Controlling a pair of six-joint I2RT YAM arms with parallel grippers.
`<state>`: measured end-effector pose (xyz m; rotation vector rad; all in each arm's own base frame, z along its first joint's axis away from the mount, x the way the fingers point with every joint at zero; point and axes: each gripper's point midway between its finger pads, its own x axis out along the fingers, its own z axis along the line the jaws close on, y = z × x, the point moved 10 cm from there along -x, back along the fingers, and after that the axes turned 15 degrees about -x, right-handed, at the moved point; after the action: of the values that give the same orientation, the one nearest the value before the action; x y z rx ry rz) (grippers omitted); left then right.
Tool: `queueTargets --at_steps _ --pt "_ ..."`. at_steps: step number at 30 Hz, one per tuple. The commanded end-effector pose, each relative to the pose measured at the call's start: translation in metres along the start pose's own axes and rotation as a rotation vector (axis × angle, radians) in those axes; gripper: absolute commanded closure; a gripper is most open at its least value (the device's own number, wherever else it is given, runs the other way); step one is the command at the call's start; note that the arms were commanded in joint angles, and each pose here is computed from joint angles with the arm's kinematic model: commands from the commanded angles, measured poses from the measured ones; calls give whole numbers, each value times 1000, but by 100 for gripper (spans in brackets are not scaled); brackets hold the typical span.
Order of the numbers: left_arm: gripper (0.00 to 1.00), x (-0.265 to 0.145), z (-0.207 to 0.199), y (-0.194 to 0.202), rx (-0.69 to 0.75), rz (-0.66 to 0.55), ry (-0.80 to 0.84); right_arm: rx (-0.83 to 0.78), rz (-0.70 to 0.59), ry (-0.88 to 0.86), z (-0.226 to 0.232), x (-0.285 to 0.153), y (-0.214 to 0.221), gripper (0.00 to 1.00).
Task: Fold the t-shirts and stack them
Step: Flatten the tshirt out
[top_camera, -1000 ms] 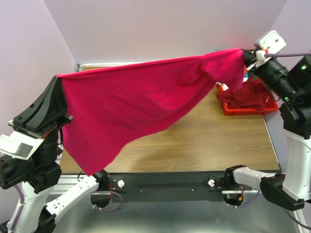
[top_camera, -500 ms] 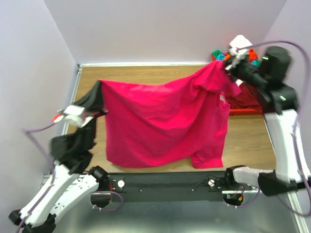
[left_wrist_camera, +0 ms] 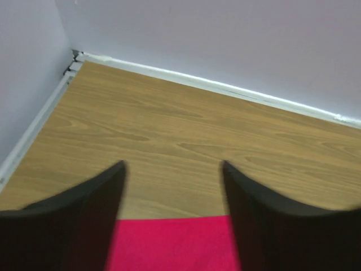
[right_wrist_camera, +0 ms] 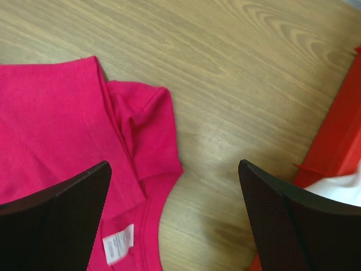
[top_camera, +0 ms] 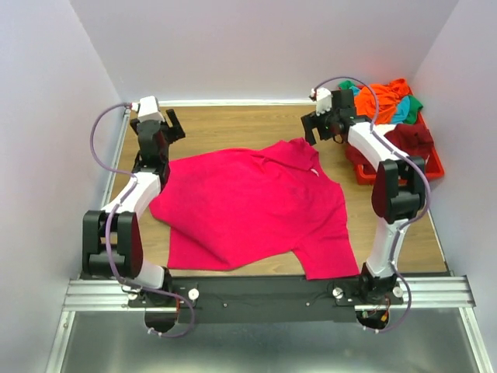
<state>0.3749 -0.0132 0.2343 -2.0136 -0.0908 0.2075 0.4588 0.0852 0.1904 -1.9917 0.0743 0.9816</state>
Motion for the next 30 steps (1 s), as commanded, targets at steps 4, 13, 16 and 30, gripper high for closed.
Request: queueTargets --at_steps 4,13,16,30 --pt "9 -31 -28 -66 118 -48 160 -47 -242 -165 14 -60 -16 0" --pt "14 -103 -32 -54 154 43 426 -117 -241 -408 55 -56 26 6" --pt "13 -135 -26 -53 154 -18 458 -63 -146 -351 39 -39 17 14" --pt "11 -169 -16 -27 209 -72 477 72 109 -374 35 20 42 33"
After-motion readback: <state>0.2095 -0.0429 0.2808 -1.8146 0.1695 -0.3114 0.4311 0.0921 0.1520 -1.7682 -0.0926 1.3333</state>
